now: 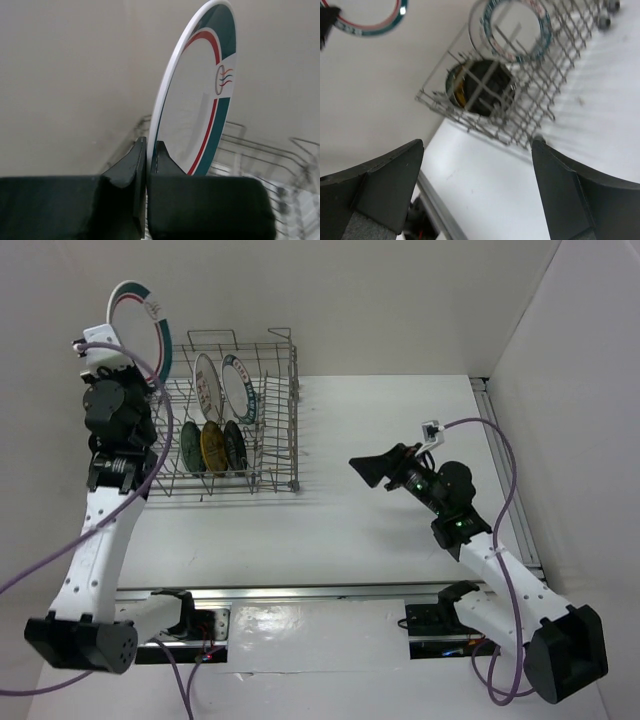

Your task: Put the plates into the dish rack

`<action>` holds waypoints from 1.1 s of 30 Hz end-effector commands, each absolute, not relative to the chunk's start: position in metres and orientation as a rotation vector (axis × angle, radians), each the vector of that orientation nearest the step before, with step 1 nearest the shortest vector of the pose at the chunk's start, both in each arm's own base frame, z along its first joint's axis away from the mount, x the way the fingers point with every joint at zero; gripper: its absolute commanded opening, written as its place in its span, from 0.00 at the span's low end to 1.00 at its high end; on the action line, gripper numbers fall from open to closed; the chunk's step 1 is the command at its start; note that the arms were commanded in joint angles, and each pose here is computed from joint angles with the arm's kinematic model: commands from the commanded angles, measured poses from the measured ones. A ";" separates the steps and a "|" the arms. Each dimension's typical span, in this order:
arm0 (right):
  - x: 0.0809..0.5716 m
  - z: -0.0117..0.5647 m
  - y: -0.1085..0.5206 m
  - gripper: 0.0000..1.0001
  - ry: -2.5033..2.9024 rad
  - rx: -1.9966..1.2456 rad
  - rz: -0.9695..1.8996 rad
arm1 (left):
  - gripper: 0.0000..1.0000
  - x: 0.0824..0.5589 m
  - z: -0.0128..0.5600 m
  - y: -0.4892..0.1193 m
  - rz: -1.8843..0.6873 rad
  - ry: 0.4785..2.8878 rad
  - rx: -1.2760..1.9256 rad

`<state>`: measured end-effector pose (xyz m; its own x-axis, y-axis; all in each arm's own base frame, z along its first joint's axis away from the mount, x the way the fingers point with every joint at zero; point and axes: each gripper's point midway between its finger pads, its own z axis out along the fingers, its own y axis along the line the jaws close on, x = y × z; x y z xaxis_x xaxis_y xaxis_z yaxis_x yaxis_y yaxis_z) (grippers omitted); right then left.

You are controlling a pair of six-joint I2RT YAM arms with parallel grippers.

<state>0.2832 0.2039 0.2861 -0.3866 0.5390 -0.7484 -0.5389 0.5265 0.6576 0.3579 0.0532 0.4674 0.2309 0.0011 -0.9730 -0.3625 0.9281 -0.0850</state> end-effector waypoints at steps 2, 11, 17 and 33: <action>0.263 0.277 0.207 0.96 1.611 -0.021 1.228 | 0.00 0.351 0.518 0.115 0.559 1.067 -0.519; 0.235 0.272 0.204 0.96 1.634 -0.069 1.238 | 0.00 0.416 0.460 0.127 0.614 1.125 -0.461; 0.232 0.286 0.200 0.96 1.612 -0.099 1.200 | 0.00 0.459 0.401 0.133 0.545 1.258 -0.451; 0.232 0.278 0.201 0.96 1.642 -0.099 1.203 | 0.00 0.506 0.294 0.125 0.448 1.442 -0.440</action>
